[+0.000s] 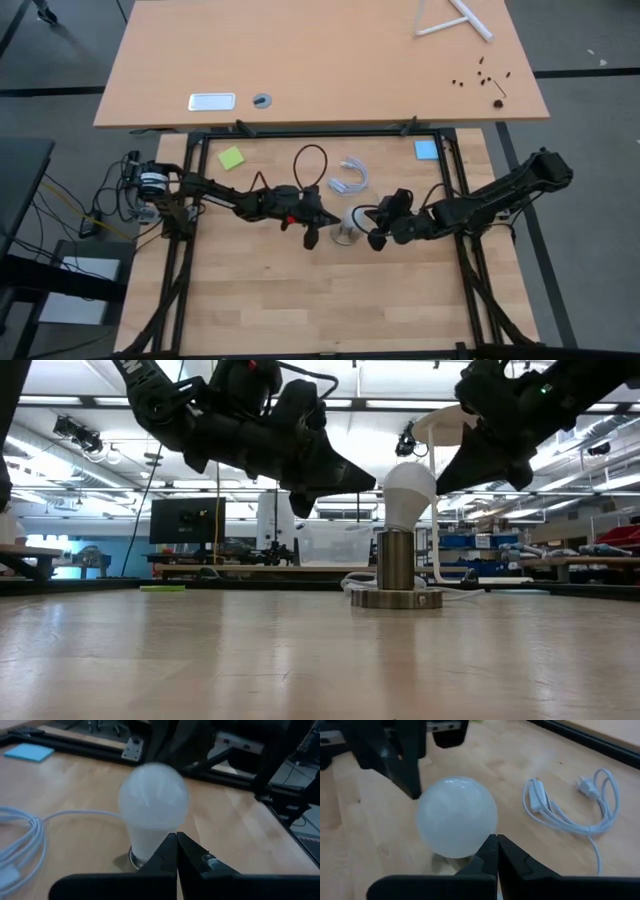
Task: Screw lightbulb
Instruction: Insert the lightbulb into the lamp
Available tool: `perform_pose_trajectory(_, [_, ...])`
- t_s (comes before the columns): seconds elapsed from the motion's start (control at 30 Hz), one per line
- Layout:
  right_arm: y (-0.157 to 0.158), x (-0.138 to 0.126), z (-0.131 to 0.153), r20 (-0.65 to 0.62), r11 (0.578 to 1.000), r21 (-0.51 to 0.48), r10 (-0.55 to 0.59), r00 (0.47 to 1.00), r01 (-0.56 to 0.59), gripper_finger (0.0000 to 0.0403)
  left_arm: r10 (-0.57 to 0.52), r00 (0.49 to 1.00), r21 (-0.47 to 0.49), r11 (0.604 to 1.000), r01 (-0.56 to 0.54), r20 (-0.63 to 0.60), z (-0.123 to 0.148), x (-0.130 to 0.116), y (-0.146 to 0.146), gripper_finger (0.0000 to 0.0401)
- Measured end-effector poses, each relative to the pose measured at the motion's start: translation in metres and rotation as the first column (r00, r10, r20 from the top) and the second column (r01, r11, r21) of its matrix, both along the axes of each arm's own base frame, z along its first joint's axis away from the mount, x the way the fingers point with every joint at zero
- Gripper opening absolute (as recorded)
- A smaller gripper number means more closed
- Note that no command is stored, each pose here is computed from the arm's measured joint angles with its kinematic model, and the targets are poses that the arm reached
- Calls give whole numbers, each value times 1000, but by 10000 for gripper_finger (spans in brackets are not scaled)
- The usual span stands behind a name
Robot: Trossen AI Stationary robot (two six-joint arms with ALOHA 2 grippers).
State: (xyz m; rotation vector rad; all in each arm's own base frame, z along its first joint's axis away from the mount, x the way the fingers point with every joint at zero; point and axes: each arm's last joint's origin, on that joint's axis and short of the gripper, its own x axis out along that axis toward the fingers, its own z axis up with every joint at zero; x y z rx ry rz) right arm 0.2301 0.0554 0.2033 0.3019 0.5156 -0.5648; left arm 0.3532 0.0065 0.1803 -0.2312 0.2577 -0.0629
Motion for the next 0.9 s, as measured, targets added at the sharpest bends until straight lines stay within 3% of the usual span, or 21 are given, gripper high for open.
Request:
perform_pose_trajectory(0.5, [1,2,2,13,1000,-16,19,1000,-18,9,20,998,-2,1000,-20,53,5,1,0,3])
perform_pose_trajectory(0.9, [2,5,6,35,997,-52,56,998,-54,9,-67,987,-15,997,69,145,14,2,-9,1])
